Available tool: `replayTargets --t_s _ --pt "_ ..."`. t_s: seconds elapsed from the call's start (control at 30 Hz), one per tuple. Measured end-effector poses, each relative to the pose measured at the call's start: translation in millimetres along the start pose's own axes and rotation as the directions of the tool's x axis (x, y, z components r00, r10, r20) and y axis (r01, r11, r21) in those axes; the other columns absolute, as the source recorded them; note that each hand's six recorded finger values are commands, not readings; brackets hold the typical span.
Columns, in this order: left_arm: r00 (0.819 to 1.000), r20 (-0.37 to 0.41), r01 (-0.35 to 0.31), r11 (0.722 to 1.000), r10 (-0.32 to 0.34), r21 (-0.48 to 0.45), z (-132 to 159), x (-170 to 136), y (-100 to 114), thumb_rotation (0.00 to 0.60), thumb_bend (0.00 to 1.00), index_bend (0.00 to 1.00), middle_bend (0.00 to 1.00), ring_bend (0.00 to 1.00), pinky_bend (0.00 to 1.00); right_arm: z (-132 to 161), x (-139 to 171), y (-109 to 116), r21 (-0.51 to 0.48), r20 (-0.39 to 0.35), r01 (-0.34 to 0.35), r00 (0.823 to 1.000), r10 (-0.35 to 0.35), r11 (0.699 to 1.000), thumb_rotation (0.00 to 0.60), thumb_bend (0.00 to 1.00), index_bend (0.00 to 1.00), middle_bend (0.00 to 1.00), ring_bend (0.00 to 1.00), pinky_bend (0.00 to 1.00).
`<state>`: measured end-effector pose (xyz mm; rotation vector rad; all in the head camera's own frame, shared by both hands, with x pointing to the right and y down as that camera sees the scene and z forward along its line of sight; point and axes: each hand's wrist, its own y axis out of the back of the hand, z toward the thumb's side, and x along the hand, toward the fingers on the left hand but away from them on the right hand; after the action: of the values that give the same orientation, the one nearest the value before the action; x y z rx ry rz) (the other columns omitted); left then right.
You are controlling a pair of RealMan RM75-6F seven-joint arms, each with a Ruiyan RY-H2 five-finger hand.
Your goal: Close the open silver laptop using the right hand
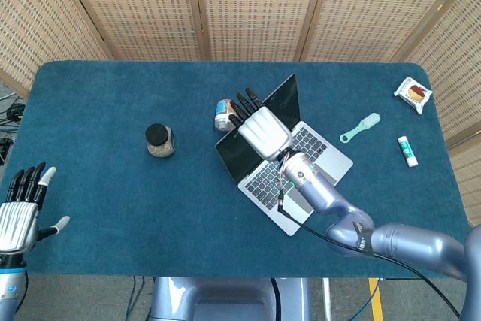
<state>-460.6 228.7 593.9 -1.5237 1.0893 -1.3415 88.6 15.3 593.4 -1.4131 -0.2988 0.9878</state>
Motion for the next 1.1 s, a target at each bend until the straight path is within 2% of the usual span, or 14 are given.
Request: replayTargets --t_s 0.4,0.8,1.1 --pt "1.000 -0.004 0.013 1.000 -0.013 -0.004 -1.8 1.6 -2.3 0.600 0.01 0.00 0.00 0.00 0.00 5.2 -11.6 -6.2 0.022 -0.002 -0.034 0.999 0.034 0.999 0.600 1.00 0.19 0.13 0.00 0.05" --pt "1.000 -0.004 0.022 1.000 -0.022 -0.003 -1.4 2.0 -4.2 0.600 0.01 0.00 0.00 0.00 0.00 3.9 -14.4 -16.6 -0.051 0.011 -0.111 0.994 0.111 0.993 0.600 1.00 0.24 0.14 0.00 0.05" --pt "1.000 -0.004 0.024 1.000 -0.024 -0.003 -1.1 2.1 -4.7 0.600 0.01 0.00 0.00 0.00 0.00 -1.0 -13.3 -17.5 -0.030 0.023 -0.111 0.993 0.112 0.993 0.600 1.00 0.35 0.18 0.00 0.07"
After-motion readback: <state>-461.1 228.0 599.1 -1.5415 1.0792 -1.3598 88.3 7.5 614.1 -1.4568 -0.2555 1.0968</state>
